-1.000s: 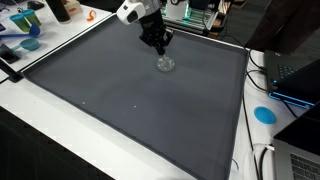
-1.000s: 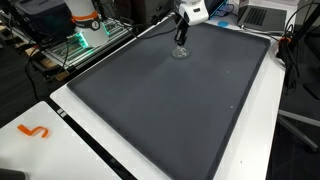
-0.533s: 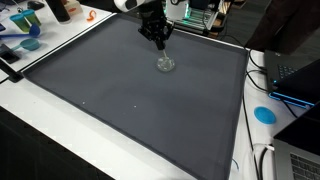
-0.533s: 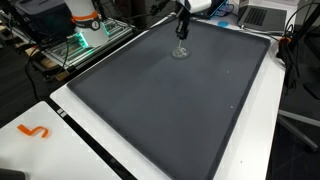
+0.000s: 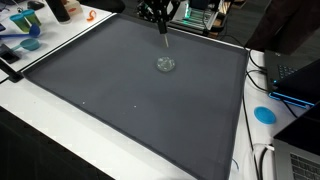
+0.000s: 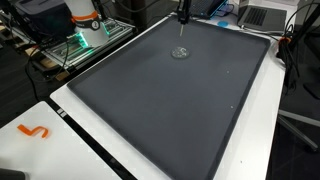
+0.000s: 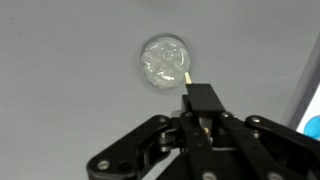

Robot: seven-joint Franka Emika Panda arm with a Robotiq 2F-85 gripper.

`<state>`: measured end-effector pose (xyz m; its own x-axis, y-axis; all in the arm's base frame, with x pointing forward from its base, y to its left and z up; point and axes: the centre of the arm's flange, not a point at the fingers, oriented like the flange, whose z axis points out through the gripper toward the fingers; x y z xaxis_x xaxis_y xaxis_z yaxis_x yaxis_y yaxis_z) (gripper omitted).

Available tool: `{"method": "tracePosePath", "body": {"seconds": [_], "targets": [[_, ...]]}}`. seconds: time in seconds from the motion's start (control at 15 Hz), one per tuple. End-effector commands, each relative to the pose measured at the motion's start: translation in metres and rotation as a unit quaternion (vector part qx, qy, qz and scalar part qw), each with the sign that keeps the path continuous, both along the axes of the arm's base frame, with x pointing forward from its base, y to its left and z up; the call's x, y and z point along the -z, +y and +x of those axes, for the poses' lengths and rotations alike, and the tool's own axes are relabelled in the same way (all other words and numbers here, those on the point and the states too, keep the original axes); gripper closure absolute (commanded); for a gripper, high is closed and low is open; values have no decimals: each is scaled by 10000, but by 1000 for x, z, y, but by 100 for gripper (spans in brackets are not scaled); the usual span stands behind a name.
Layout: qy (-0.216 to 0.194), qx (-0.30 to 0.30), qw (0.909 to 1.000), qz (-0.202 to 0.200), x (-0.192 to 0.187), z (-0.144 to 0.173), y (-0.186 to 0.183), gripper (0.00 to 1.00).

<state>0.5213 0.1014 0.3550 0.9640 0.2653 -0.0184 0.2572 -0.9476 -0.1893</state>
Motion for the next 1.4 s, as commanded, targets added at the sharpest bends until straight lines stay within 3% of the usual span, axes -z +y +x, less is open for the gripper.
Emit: {"method": "tracePosePath", "body": {"seconds": [0.0,0.33,0.4,1.0,1.33], "targets": [[-13,6,10000,-19,-3,-1,1,87],[-2,1,10000,-37,-3,-3,1,87],[-2,2,10000,-38,-3,-3,1,97],[75,-670,9911,-1147,-36,-1,81,97],[204,-954,9744,-2026,-37,-2,131,97]]}}
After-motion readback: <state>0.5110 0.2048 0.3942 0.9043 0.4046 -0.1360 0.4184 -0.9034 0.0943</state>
